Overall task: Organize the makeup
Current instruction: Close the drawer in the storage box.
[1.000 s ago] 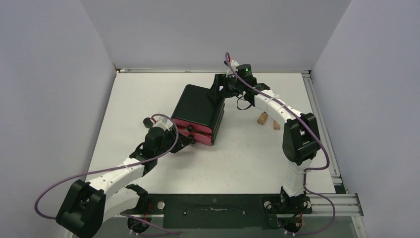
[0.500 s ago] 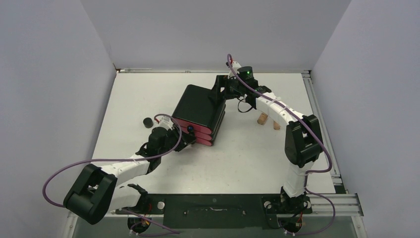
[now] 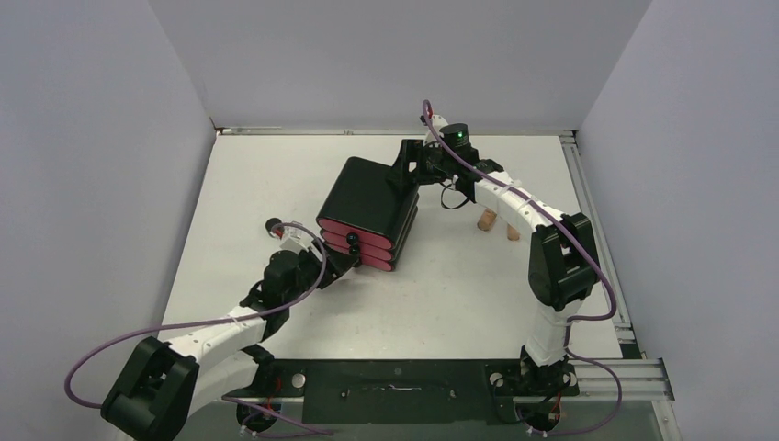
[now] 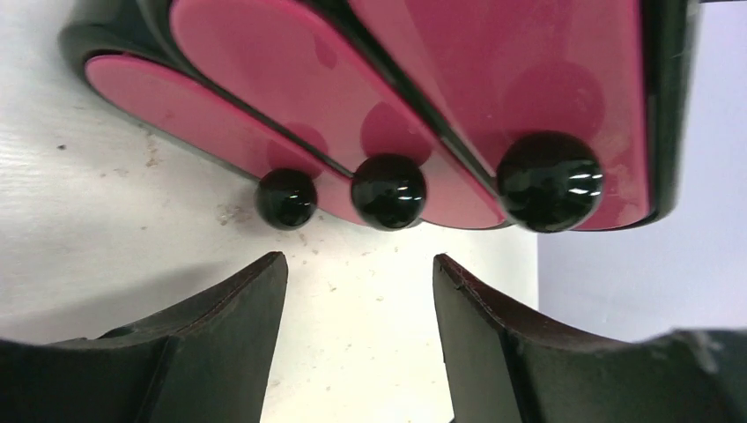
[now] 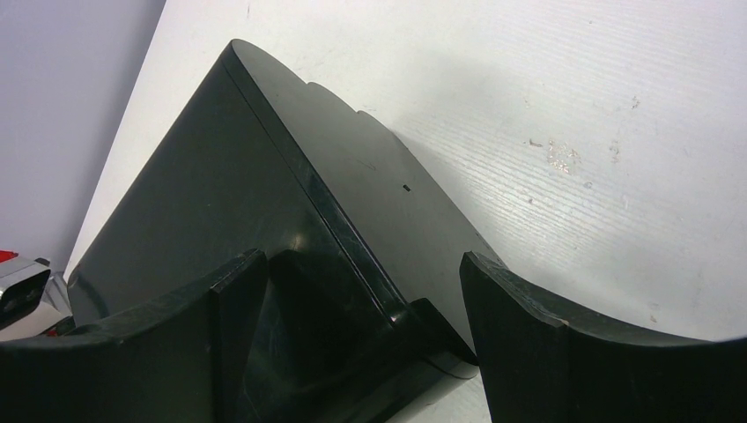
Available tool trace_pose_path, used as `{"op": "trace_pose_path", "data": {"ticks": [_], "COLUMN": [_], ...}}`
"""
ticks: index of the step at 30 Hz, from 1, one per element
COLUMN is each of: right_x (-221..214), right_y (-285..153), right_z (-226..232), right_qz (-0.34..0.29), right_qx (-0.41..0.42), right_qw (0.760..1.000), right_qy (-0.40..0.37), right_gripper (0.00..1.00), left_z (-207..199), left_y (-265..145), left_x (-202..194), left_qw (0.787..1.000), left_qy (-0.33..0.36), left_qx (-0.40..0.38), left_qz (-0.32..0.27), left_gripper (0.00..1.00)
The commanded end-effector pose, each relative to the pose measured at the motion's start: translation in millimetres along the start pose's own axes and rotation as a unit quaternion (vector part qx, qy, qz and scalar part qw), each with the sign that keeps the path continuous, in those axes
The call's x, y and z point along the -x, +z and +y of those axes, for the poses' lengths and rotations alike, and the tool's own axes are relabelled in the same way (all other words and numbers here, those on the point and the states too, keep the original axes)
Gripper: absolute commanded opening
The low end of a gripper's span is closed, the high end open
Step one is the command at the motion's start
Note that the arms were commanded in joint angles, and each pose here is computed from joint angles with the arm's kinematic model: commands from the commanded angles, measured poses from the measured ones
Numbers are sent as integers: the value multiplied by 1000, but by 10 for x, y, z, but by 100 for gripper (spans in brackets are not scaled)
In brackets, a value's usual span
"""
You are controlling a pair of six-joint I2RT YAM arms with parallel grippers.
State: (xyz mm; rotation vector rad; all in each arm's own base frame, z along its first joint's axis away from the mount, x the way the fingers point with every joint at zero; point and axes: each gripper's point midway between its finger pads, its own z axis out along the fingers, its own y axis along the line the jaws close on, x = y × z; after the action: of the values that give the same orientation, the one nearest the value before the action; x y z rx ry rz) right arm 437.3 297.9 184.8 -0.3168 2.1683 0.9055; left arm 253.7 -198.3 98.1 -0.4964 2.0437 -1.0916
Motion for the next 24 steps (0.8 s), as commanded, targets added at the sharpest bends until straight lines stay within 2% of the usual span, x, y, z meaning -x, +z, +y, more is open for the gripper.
{"op": "trace_pose_path", "data": {"ticks": [1, 3, 10, 16, 24], "right_x": [-118, -110, -124, -127, -150], "right_y": [-64, -56, -24, -48, -61], "right_z": [64, 85, 86, 100, 110], "right_qz": [20, 19, 18, 18, 20], "right_qx": [-3, 3, 7, 9, 12], "right_qw": [1000, 1000, 1000, 1000, 1000], "right_qy": [9, 9, 17, 17, 19], "right_gripper": [76, 76, 76, 76, 76], "left_z": [137, 142, 291, 194, 152], "left_y": [3, 2, 123, 243, 351], "left_x": [18, 19, -75, -86, -51], "left_qw": [999, 998, 996, 994, 992], "left_qy": [42, 46, 81, 79, 36], "left_qx": [0, -25, -20, -62, -99], "left_qz": [-27, -44, -33, -38, -63], "left_gripper": [58, 59, 60, 60, 48]}}
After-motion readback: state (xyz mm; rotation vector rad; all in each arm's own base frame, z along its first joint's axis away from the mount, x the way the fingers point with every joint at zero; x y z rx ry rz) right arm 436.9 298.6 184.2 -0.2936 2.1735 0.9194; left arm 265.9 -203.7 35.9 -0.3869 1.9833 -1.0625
